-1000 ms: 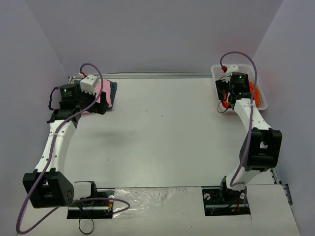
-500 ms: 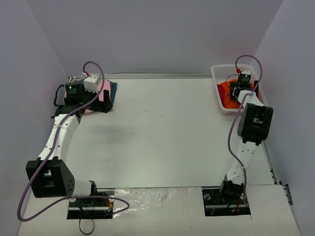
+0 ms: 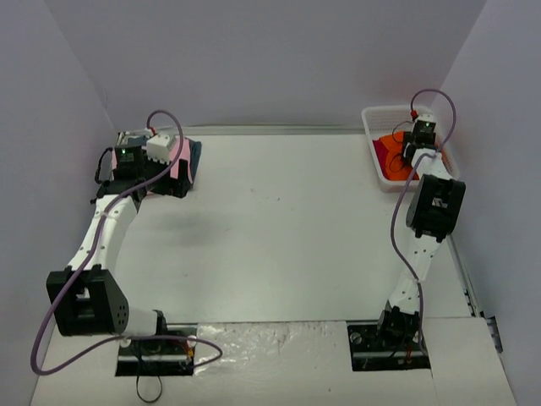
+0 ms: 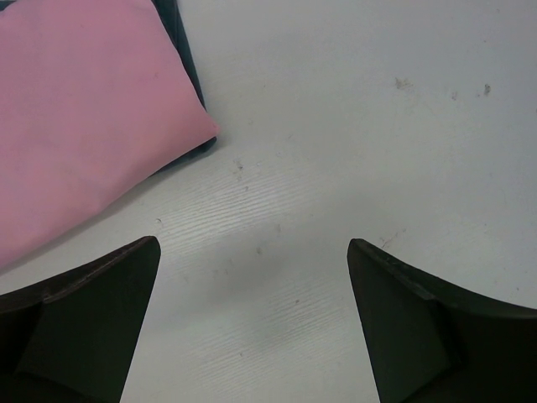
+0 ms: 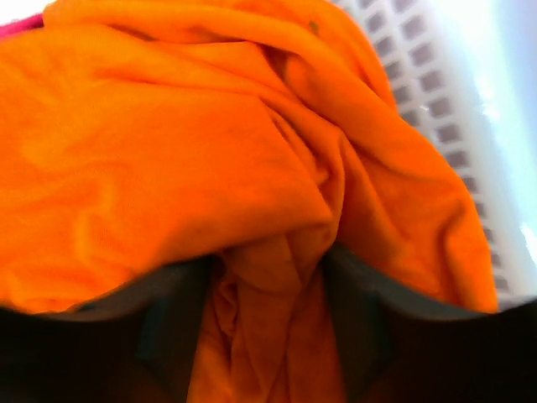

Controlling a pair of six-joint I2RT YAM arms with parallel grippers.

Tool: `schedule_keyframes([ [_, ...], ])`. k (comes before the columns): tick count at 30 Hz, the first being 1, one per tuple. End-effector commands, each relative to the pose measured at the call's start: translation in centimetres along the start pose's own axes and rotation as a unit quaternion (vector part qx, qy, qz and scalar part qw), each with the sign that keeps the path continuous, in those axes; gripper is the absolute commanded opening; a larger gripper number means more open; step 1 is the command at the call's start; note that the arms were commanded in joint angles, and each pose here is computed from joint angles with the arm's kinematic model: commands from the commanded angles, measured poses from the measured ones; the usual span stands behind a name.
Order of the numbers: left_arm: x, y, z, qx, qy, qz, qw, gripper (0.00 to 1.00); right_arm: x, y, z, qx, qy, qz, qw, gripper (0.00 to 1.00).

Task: Fold and stack the t-shirts
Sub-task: Grab crumpled tshirt from bin with the right arm

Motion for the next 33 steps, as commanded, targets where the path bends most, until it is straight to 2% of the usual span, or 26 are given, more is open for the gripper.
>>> schedule_keyframes([
  [1, -0.1, -0.1, -0.1, 0.002, 0.007, 0.016, 1.0, 0.94, -0.4, 0.4, 0.9, -0.025, -0.007, 0.023, 0.999, 0.43],
  [2, 0.1, -0.1, -0.1, 0.003, 0.01, 0.017, 1.0, 0.94, -0.5, 0.8, 0.9, -0.034, -0.008, 0.022, 0.999, 0.36],
  [3, 0.2, -0.1, -0.1, 0.004, 0.012, 0.017, 1.0, 0.94, -0.3, 0.8, 0.9, -0.034, -0.007, 0.024, 0.999, 0.17],
  [5, 0.5, -0.2, 0.0, 0.007, 0.016, 0.018, 1.0, 0.94, -0.3, 1.1, 0.8, -0.04, -0.007, 0.022, 0.999, 0.03],
  [6, 0.6, -0.1, 0.0, 0.008, 0.018, 0.017, 1.0, 0.94, -0.6, 1.2, 0.5, -0.042, -0.01, 0.021, 0.999, 0.0],
  [11, 0.8, 0.2, -0.4, -0.003, 0.023, 0.031, 0.999, 0.94, -1.9, 1.4, -2.0, -0.059, -0.022, 0.029, 0.998, 0.0],
  [14, 0.5, 0.7, -1.2, -0.017, 0.014, 0.036, 0.999, 0.94, -4.5, 1.3, -5.7, -0.052, -0.049, 0.019, 0.997, 0.0],
  [18, 0.6, 0.2, -1.7, -0.005, 0.005, 0.038, 0.999, 0.94, -4.9, 1.4, -8.4, -0.056, -0.048, 0.006, 0.997, 0.0],
  [29, 0.9, 0.0, -2.0, 0.007, -0.001, 0.031, 0.999, 0.94, -2.8, 3.7, -7.6, -0.061, -0.007, -0.034, 0.998, 0.0],
  [33, 1.1, 0.1, -2.1, 0.007, -0.001, 0.029, 1.0, 0.94, -4.2, 4.8, -7.8, -0.044, -0.011, -0.05, 0.998, 0.0],
])
Point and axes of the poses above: each gripper's point midway between its finger pads, its own z axis out along the fingers, its own y axis along the line the jaws close on, x = y × z, the point moved 1 cm from there along -z, back along the fingers, and after that the axes turned 7 degrees about -z, right-handed, at the moved point
